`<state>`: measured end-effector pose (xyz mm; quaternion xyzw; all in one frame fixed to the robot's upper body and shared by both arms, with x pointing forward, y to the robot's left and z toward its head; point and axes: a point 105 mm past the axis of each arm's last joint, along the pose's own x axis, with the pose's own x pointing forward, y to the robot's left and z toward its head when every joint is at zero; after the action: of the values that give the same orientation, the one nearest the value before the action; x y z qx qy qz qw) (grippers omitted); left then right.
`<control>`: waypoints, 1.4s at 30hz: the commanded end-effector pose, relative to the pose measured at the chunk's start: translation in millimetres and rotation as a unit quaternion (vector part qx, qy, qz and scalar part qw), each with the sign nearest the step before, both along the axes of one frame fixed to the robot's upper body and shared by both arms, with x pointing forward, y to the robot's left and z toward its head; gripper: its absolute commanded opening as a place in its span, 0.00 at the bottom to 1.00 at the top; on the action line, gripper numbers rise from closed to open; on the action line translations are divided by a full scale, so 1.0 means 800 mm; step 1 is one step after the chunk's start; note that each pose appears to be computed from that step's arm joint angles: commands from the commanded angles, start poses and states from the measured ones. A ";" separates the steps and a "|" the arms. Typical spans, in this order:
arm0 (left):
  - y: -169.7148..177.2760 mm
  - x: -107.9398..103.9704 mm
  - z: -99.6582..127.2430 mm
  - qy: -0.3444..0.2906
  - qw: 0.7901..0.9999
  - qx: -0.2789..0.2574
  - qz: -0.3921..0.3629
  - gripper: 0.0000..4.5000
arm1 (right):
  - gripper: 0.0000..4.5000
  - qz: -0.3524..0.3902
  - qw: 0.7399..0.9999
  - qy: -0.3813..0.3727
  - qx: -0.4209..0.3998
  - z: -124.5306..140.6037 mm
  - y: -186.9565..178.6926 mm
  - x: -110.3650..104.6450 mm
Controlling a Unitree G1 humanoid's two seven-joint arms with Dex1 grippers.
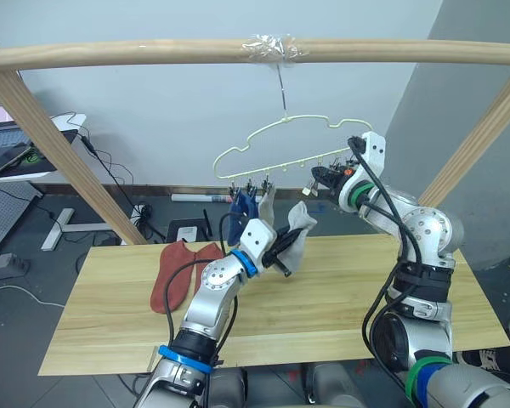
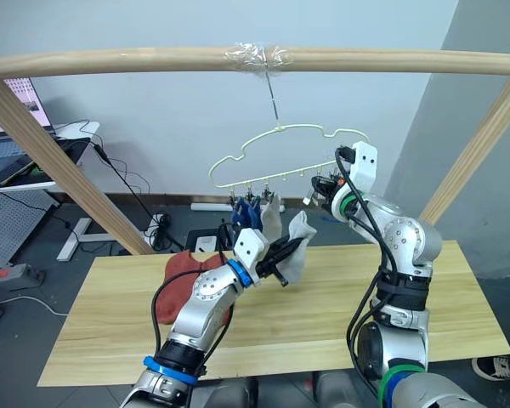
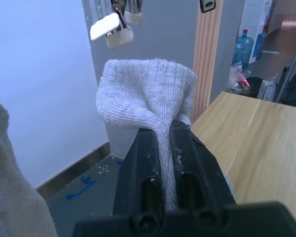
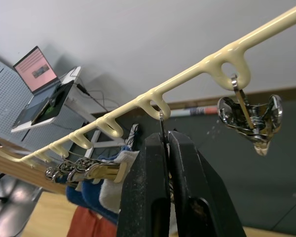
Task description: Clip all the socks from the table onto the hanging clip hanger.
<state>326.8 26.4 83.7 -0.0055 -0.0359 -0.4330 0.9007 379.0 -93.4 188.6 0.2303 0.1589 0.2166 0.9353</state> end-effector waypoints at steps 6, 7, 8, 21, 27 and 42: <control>-0.012 0.003 0.028 -0.034 0.999 -0.029 -0.007 0.00 | 0.00 -0.003 1.000 0.023 0.005 0.002 -0.006 -0.006; -0.012 0.004 0.029 -0.035 0.999 -0.029 -0.007 0.00 | 0.00 -0.002 1.000 0.024 0.005 0.001 -0.005 -0.007; -0.013 0.004 0.029 -0.036 0.999 -0.029 -0.007 0.00 | 0.00 -0.001 1.000 0.024 0.005 0.001 -0.005 -0.007; -0.013 0.014 0.044 -0.052 0.998 -0.040 0.001 0.00 | 0.00 0.003 1.000 0.030 -0.004 -0.008 0.000 -0.011; -0.016 0.014 0.047 -0.055 0.998 -0.043 0.000 0.00 | 0.06 0.007 1.000 0.028 -0.003 -0.008 0.001 -0.012; -0.025 0.008 0.035 0.011 0.997 -0.060 -0.038 0.53 | 1.00 0.021 0.998 -0.046 0.026 0.015 -0.028 -0.063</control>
<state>334.1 11.2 99.9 -0.0545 -0.0391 -0.4520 0.8895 340.0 -119.1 185.1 0.2530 0.1497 0.2224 0.9296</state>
